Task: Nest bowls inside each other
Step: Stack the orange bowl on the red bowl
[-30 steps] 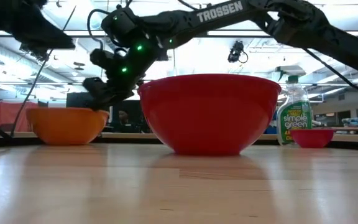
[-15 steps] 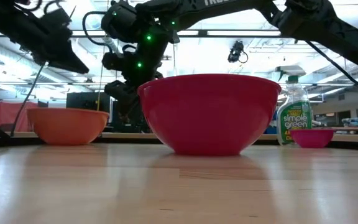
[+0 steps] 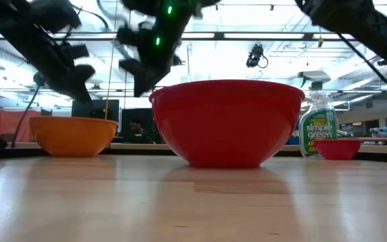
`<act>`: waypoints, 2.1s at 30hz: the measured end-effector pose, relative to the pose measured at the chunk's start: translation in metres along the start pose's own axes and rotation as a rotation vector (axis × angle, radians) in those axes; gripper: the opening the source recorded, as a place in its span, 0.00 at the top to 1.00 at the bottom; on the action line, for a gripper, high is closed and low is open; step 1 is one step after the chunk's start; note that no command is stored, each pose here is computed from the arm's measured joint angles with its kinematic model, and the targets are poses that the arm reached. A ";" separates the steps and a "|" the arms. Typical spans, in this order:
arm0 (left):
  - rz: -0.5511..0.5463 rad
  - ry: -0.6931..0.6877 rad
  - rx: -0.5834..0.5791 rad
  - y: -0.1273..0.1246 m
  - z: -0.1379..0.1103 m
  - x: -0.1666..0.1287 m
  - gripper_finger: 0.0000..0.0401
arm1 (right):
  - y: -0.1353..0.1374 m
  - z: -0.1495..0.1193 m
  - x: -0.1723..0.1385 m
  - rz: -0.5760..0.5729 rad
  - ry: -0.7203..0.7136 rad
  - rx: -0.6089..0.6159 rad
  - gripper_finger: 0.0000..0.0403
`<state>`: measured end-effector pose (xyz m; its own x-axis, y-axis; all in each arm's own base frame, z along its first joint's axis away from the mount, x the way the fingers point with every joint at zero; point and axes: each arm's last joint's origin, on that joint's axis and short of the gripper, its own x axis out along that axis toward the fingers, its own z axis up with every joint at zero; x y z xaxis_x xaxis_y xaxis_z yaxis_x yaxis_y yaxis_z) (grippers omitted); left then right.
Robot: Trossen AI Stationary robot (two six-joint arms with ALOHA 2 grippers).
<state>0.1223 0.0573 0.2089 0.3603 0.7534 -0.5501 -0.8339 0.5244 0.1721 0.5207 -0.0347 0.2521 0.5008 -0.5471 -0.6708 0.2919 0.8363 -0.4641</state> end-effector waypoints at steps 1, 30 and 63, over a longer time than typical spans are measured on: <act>0.006 0.024 0.005 0.000 0.001 0.006 0.65 | -0.003 0.003 -0.007 0.002 -0.015 0.000 0.53; -0.614 0.099 0.051 -0.027 0.014 0.042 0.65 | -0.054 -0.003 -0.008 0.242 0.044 0.179 0.53; -0.530 -0.322 0.082 -0.016 0.018 -0.047 0.65 | -0.044 -0.054 0.084 0.305 -0.032 0.485 0.41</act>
<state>0.1261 0.0207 0.2463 0.8350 0.4574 -0.3058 -0.4770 0.8788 0.0121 0.5057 -0.1194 0.1849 0.6431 -0.2829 -0.7116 0.4668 0.8815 0.0715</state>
